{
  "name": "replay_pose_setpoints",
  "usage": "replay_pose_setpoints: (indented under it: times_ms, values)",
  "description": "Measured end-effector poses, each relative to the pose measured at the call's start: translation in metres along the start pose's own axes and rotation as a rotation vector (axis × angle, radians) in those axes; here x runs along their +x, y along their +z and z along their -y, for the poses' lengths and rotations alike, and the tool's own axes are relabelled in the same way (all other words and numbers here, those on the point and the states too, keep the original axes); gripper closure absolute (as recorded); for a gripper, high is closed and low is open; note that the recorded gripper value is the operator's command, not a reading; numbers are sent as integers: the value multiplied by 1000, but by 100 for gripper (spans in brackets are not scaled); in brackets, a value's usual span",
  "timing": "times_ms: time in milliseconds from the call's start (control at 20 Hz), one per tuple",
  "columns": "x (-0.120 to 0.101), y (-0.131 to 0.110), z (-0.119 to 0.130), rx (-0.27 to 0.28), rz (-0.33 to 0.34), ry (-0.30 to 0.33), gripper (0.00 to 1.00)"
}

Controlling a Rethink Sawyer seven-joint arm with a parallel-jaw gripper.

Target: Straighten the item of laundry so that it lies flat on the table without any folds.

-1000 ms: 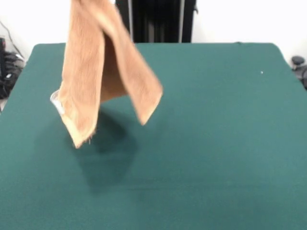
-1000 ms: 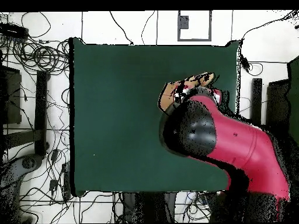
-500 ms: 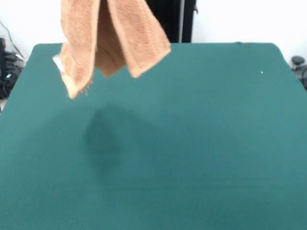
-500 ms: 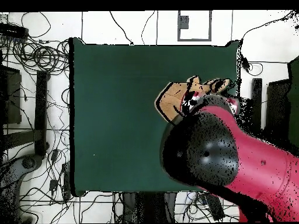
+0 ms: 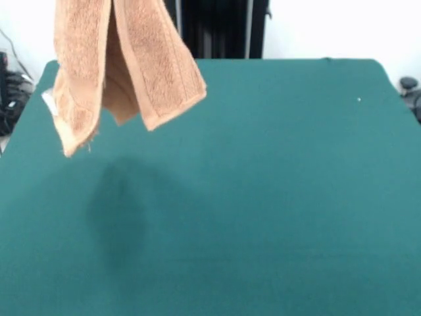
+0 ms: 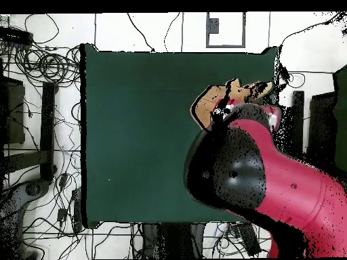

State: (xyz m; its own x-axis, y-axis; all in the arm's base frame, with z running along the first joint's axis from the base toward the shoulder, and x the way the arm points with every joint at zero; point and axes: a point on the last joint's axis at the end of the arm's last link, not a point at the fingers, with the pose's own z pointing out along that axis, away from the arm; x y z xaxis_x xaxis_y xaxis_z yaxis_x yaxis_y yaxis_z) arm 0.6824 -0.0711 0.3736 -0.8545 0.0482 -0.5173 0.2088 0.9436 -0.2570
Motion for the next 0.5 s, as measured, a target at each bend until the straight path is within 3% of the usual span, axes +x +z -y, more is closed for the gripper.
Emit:
replay_pose_setpoints:
  times_ms: [500]
  values:
    - [0, 33, -9, 42, 70, 24, 100]
